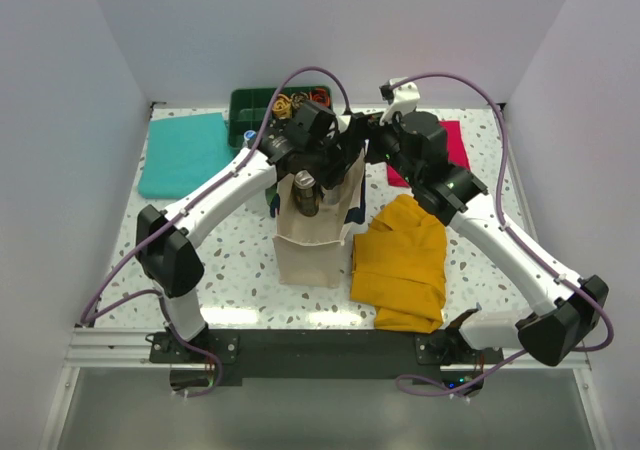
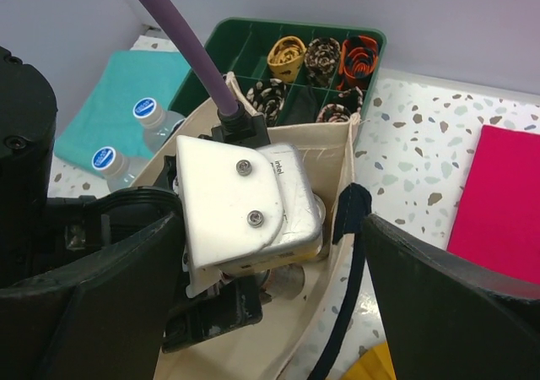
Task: Take the beverage out of the canvas bag
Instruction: Take out the drink from the canvas bag.
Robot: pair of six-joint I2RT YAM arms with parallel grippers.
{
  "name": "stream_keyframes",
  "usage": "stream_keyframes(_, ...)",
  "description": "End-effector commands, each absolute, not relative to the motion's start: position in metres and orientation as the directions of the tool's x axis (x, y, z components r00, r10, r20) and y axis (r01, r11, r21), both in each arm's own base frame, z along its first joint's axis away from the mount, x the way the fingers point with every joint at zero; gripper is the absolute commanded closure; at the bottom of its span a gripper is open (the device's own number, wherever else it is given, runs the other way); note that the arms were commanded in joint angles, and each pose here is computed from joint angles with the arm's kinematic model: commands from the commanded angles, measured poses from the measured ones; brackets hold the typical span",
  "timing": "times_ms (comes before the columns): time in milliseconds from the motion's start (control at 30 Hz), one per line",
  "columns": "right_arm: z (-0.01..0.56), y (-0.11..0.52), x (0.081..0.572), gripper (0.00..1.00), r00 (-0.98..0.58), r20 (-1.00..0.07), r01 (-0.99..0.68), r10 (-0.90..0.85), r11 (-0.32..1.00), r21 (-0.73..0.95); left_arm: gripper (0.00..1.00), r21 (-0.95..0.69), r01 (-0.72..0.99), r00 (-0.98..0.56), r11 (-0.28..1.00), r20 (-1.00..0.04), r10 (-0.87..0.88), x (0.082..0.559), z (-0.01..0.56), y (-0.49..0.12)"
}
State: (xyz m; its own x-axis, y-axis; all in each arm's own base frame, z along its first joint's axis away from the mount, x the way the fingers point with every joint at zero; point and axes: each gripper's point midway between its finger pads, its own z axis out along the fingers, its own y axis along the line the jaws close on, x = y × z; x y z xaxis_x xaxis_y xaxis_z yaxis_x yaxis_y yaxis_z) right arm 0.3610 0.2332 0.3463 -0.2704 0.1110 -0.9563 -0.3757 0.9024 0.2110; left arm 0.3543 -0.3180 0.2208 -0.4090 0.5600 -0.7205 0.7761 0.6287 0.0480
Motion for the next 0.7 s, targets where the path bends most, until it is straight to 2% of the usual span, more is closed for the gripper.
stream_keyframes(0, 0.316, 0.200, 0.372, 0.13, -0.320, -0.947, -0.239, 0.032, 0.964, 0.114, 1.00, 0.076, 0.799, -0.189, 0.596, -0.910, 0.369, 0.342, 0.350, -0.331)
stream_keyframes(333, 0.316, 0.199, 0.369, 0.13, -0.322, -0.946, -0.246, 0.037, 0.962, 0.122, 1.00, 0.069, 0.827, -0.162, 0.558, -0.921, 0.354, 0.330, 0.374, -0.331)
stream_keyframes(667, 0.315, 0.196, 0.365, 0.13, -0.319, -0.947, -0.241, 0.046, 0.962, 0.128, 1.00, 0.091, 0.811, -0.119, 0.578, -0.942, 0.315, 0.324, 0.399, -0.321)
